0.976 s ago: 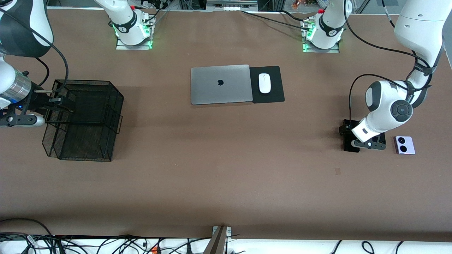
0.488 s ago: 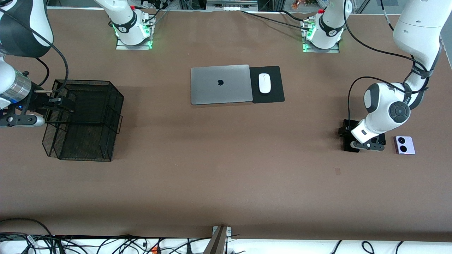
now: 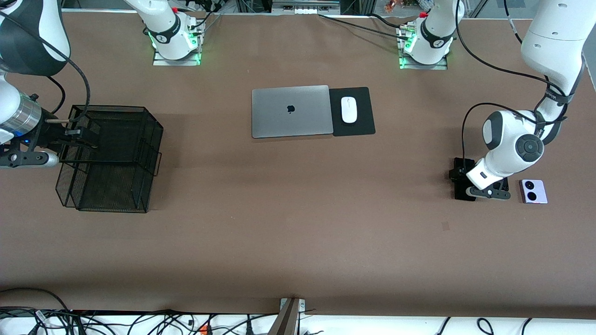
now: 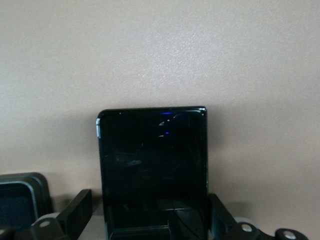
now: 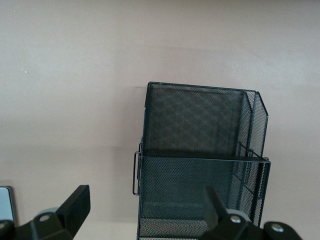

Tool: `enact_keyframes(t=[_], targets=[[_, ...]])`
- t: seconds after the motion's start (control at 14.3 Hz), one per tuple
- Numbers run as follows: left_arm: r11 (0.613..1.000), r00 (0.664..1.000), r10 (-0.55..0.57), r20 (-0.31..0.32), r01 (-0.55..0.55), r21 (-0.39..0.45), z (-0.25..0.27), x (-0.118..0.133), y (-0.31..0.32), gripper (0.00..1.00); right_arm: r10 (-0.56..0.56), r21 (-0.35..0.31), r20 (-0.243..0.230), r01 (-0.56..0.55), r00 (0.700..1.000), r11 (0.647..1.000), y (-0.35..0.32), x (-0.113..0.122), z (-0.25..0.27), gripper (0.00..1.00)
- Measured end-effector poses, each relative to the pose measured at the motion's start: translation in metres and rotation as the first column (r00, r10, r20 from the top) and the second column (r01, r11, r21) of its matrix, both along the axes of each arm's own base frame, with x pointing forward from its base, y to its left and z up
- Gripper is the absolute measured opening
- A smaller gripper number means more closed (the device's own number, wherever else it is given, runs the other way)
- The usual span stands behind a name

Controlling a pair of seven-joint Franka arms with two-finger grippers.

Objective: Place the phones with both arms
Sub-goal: 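Close the left gripper on the black bar phone and lift it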

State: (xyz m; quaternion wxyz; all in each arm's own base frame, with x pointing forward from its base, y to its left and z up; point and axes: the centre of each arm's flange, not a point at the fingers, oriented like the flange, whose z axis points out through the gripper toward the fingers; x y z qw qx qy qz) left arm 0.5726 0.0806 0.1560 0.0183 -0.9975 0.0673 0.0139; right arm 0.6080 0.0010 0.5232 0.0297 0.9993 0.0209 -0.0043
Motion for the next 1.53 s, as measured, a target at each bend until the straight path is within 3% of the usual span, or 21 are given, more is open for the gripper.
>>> enact_keyframes(t=[0.49, 0.63, 0.77, 1.32, 1.53], targets=[[1.000, 1.000, -0.001, 0.000, 0.001, 0.000, 0.000, 0.000, 0.000, 1.00, -0.013, 0.000, -0.004, 0.013, 1.000, 1.000, -0.008, 0.001, -0.002, 1.00], [1.000, 1.000, -0.004, 0.004, 0.004, 0.000, 0.003, 0.002, -0.002, 0.84, -0.013, 0.000, -0.007, 0.013, 1.000, 1.000, -0.008, 0.001, -0.004, 1.00], [1.000, 1.000, -0.003, 0.005, 0.003, 0.000, 0.005, 0.003, -0.003, 0.81, -0.014, 0.000, -0.010, 0.014, 1.000, 1.000, -0.008, 0.002, -0.006, 1.00], [1.000, 1.000, 0.007, 0.008, -0.007, -0.001, 0.006, 0.008, -0.007, 0.81, -0.028, 0.000, -0.013, 0.028, 1.000, 1.000, -0.017, 0.002, -0.008, 1.00], [1.000, 1.000, 0.011, -0.028, -0.011, 0.004, 0.013, 0.021, -0.013, 0.81, -0.029, 0.000, -0.014, 0.029, 0.999, 1.000, -0.018, 0.002, -0.009, 1.00]])
